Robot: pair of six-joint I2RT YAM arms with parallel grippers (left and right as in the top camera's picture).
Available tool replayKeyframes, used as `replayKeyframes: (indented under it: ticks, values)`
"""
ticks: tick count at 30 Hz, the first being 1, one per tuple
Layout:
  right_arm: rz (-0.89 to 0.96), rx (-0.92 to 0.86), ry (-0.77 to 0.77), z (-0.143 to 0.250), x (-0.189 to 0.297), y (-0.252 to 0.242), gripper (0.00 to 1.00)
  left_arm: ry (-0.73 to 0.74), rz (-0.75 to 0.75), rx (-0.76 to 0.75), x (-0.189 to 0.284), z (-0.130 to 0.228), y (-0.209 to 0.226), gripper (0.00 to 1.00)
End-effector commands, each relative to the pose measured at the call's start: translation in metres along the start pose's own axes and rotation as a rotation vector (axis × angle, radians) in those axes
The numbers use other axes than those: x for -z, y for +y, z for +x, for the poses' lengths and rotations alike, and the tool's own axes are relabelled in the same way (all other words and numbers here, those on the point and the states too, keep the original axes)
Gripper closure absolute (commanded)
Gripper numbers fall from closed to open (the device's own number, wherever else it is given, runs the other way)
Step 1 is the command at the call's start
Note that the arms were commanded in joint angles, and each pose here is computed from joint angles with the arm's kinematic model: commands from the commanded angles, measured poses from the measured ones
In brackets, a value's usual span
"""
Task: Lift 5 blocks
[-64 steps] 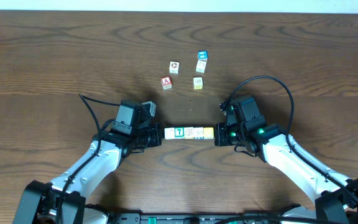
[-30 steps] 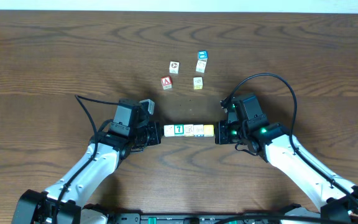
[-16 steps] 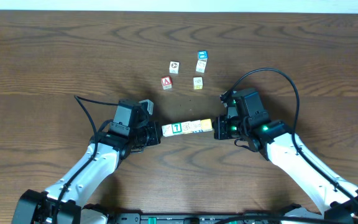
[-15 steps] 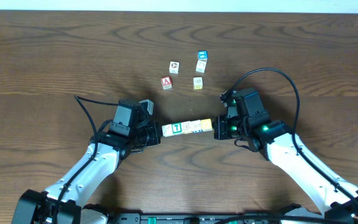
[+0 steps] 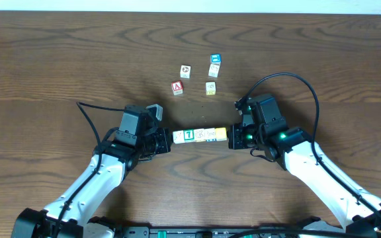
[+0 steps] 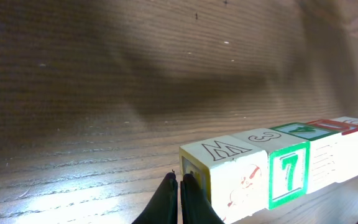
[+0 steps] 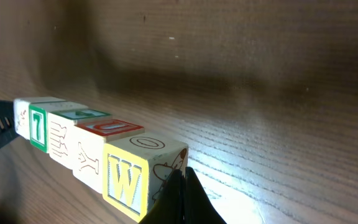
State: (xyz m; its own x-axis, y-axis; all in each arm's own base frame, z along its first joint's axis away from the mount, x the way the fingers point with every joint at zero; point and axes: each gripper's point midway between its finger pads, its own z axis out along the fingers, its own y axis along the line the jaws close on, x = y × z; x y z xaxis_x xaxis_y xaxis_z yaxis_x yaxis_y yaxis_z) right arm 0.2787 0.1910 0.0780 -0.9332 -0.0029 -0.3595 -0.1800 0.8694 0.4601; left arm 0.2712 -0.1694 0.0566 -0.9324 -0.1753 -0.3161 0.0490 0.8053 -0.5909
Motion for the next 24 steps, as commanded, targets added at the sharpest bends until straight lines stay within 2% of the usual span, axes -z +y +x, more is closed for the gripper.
replayKeyframes:
  ticks: [1, 24]
  values:
    - [-0.332, 0.090, 0.128, 0.0241, 0.0112, 0.0782, 0.99, 0.071, 0.302, -0.093, 0.0176, 0.0021, -0.0774, 0.93]
    - [-0.304, 0.080, 0.144, 0.0286, 0.0100, 0.0724, 0.99, 0.069, 0.304, -0.091, 0.0184, 0.0017, -0.0781, 0.93]
